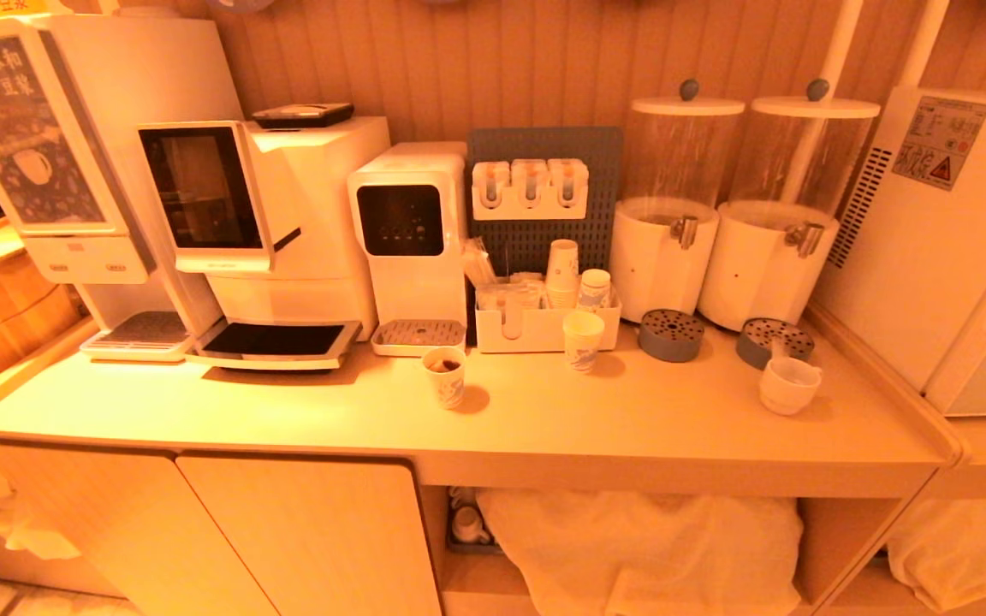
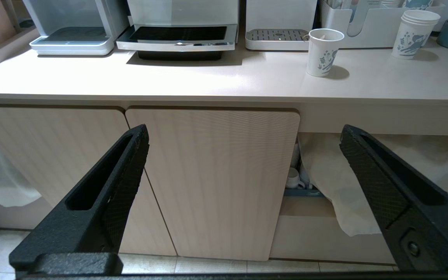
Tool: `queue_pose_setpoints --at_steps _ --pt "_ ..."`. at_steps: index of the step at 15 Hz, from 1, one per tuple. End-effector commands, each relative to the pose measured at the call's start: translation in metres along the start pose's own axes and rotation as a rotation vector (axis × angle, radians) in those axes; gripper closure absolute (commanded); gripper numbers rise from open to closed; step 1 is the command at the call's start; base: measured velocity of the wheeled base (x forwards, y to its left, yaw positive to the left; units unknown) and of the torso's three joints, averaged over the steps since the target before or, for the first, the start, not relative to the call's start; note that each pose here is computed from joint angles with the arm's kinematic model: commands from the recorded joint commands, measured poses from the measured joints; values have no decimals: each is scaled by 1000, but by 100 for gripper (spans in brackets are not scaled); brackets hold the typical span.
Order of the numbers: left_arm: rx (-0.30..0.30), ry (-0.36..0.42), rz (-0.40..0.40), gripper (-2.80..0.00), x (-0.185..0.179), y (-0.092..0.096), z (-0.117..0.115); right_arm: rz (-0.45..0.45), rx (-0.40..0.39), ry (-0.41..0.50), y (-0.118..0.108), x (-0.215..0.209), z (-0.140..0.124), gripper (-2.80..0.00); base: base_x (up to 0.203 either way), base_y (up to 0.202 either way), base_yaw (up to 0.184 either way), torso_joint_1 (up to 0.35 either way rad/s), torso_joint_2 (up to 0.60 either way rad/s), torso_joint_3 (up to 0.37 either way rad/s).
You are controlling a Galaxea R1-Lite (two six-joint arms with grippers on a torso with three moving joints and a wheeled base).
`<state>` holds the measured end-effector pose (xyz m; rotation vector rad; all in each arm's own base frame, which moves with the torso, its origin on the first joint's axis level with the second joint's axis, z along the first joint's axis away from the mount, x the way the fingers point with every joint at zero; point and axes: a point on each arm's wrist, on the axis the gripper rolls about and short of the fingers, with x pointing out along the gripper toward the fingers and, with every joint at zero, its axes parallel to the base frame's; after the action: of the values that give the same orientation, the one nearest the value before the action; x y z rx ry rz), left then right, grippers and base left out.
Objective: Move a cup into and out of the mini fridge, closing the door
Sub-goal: Open the freezer door
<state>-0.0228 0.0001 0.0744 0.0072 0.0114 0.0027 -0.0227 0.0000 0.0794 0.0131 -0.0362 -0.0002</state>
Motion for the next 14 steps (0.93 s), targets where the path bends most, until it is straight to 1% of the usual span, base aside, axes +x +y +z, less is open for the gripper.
queue_pose_setpoints --at_steps 1,14 --pt "0 -1 2 -280 0 0 0 0 1 15 0 1 -4 -280 0 0 0 0 0 0" --pt "4 -1 1 -280 0 0 0 0 1 15 0 1 -4 -280 0 0 0 0 0 0"
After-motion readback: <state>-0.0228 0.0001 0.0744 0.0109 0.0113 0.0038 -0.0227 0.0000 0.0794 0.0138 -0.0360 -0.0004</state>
